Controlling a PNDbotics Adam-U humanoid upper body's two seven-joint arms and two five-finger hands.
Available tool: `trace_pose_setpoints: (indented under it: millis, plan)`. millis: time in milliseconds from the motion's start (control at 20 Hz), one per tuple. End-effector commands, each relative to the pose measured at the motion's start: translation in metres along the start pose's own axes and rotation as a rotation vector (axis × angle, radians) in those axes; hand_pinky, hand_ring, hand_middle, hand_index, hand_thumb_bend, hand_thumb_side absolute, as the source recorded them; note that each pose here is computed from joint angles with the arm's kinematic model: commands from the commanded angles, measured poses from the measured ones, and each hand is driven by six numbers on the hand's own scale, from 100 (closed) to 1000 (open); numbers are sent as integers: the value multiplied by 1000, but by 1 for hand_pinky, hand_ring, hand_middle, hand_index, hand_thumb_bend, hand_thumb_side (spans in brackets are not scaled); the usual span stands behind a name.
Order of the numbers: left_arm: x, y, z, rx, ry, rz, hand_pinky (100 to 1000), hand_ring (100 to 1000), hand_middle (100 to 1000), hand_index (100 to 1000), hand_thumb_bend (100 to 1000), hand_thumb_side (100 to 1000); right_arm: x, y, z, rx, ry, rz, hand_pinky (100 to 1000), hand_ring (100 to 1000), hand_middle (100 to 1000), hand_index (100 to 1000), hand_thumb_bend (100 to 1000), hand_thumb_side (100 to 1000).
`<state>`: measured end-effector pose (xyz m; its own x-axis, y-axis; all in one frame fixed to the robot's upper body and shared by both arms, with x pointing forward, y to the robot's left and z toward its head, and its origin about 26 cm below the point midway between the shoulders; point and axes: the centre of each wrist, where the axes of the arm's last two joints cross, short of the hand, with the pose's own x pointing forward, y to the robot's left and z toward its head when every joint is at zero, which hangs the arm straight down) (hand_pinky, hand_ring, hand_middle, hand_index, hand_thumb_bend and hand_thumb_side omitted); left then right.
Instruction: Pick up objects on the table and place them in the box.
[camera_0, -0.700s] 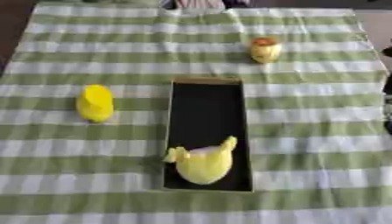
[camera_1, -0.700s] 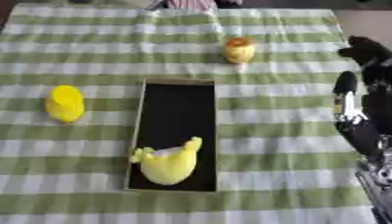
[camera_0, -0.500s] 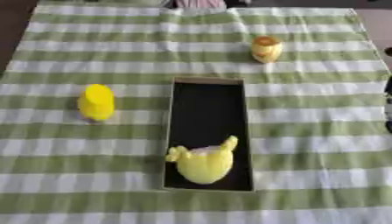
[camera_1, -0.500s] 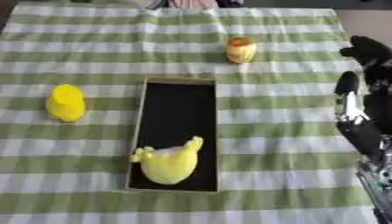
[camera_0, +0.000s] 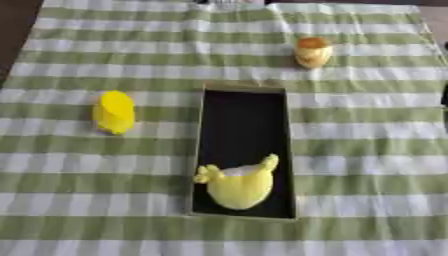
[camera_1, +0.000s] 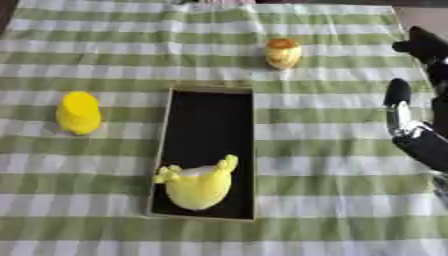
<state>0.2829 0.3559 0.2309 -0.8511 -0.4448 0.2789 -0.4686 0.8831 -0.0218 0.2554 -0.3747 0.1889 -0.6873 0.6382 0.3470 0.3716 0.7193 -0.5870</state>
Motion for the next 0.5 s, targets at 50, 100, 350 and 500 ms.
trace_pose_setpoints:
  millis: [50, 100, 350, 500]
  plan:
    - [6, 3, -11, -22, -42, -6, 734, 764, 746, 824, 100, 522, 7, -23, -22, 164, 13, 133, 931, 1000, 801, 926, 100, 441]
    - [6, 3, -11, -24, -42, -5, 734, 764, 746, 824, 100, 522, 8, -28, -28, 213, 33, 169, 933, 1000, 811, 930, 100, 422]
    - [6, 1, -12, -37, -43, 3, 734, 764, 747, 824, 100, 521, 16, -40, -52, 407, 144, 333, 945, 1000, 850, 954, 100, 271]
    - [6, 0, -13, -43, -44, 8, 734, 764, 747, 824, 100, 522, 7, -46, -62, 480, 197, 396, 956, 1000, 873, 963, 100, 226]
